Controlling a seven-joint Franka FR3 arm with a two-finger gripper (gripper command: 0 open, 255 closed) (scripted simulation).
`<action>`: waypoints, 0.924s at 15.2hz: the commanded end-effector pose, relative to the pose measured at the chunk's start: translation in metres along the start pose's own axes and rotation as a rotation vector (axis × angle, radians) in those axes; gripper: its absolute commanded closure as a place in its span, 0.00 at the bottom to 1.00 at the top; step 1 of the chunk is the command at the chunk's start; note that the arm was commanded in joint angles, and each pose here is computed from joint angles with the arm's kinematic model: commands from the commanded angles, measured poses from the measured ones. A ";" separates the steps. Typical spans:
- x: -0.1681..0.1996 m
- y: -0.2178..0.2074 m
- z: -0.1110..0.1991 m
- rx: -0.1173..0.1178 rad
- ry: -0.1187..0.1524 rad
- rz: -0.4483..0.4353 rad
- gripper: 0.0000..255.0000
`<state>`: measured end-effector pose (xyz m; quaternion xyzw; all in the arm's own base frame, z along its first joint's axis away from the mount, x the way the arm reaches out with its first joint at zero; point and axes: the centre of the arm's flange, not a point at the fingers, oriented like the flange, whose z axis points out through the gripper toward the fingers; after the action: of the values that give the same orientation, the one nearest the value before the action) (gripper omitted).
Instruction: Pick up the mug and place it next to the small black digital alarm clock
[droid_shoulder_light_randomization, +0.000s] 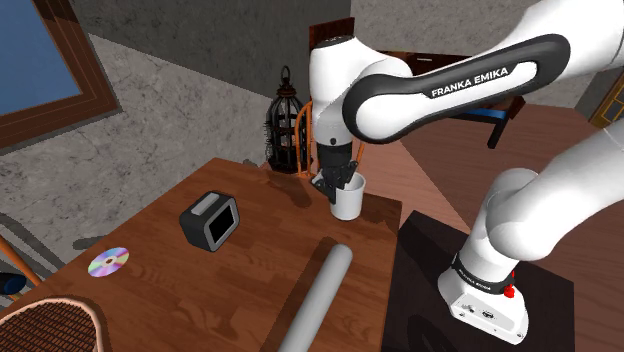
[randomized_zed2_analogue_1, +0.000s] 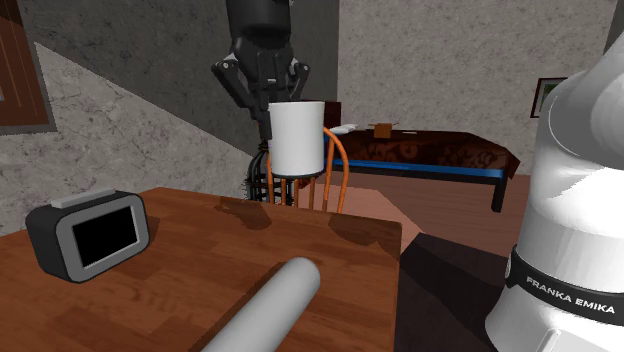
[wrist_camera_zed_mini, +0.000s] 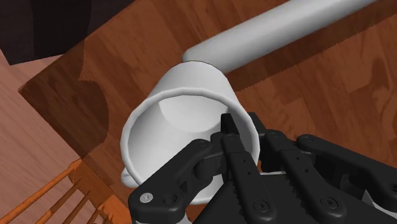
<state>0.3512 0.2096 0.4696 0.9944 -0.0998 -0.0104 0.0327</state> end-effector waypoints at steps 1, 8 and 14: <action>0.025 -0.006 0.002 0.000 0.000 0.000 1.00; 0.115 -0.026 -0.001 0.000 0.000 0.000 1.00; 0.192 -0.043 -0.003 0.000 0.000 0.000 1.00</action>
<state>0.5339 0.2122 0.4656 0.9945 -0.0993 -0.0103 0.0325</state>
